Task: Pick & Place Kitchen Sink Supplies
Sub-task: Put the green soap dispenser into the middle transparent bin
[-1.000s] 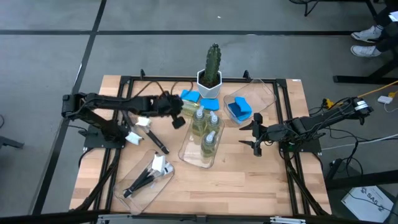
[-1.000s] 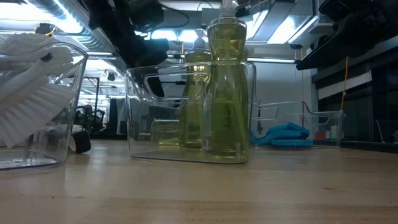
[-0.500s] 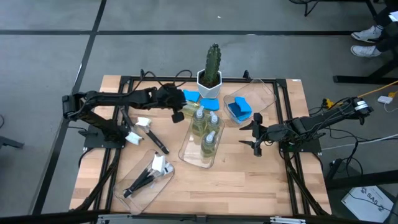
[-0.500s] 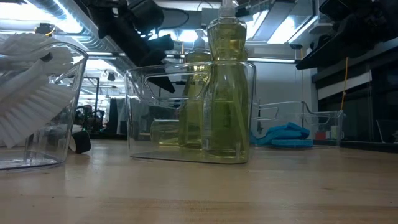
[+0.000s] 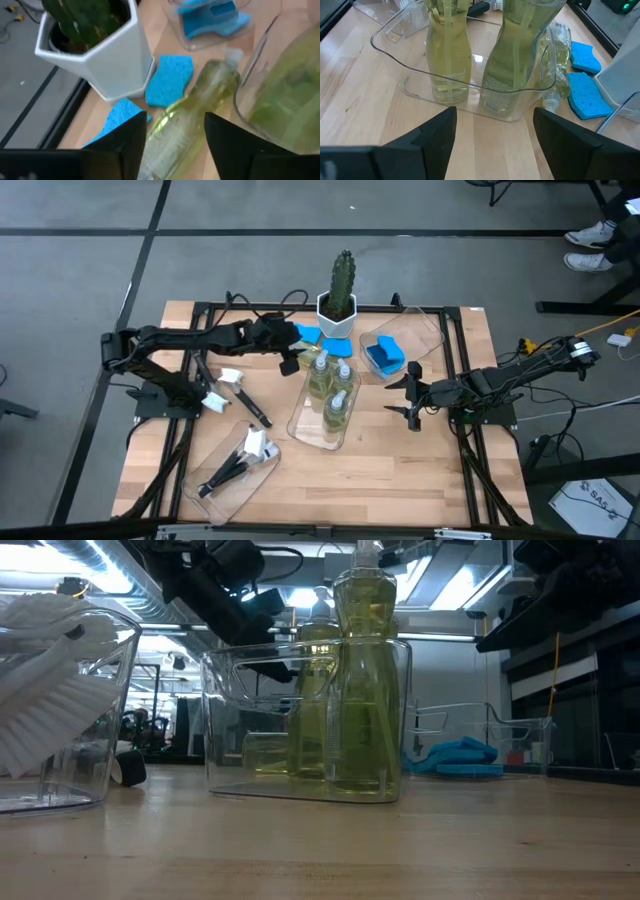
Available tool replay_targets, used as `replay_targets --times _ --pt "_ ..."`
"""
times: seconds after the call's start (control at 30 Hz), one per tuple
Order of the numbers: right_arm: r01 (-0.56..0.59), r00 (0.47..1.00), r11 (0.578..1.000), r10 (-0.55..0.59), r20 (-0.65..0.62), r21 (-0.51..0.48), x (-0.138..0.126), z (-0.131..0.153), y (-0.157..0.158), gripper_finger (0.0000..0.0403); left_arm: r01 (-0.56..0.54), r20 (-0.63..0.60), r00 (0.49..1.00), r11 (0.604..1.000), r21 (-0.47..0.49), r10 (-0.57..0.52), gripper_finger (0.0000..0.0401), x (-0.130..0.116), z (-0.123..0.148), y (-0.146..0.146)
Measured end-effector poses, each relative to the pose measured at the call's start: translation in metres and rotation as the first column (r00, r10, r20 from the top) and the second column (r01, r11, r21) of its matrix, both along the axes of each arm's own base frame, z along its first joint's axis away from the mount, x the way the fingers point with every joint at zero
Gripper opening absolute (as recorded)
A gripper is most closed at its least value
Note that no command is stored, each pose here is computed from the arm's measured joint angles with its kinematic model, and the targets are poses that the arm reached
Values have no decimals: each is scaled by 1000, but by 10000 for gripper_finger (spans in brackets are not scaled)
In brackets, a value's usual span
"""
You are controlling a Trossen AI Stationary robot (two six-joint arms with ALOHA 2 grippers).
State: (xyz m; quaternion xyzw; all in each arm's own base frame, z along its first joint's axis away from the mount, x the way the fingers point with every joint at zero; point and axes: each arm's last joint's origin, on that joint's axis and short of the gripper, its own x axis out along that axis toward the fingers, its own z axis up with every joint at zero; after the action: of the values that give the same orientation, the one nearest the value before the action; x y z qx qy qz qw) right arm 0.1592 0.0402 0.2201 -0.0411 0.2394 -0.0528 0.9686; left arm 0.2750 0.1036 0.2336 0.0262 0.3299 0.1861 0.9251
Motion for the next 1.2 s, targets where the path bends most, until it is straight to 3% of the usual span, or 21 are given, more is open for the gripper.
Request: replay_targets --times 0.17,0.33,0.47,0.83,1.07,1.2 --pt "1 1000 1000 -1 -6 1 0 -1 0 262 0 12 1000 1000 4 0 229 7 -7 3" --pt "6 1000 1000 -6 -14 13 -1 -1 0 262 -44 -73 996 999 15 45 250 13 -25 6" --pt "6 1000 1000 -6 -15 14 -1 -1 0 262 -58 -148 987 996 65 67 253 15 -37 9" --pt "5 1000 1000 -5 -15 8 -1 -1 0 262 -55 -189 980 997 55 64 251 19 -32 10" --pt "5 1000 1000 -5 -16 7 -1 -1 0 262 98 -216 973 994 51 -85 251 24 -22 11" --pt "5 1000 1000 -5 -18 6 -1 -2 0 262 125 -229 968 990 70 -106 251 25 -18 11"
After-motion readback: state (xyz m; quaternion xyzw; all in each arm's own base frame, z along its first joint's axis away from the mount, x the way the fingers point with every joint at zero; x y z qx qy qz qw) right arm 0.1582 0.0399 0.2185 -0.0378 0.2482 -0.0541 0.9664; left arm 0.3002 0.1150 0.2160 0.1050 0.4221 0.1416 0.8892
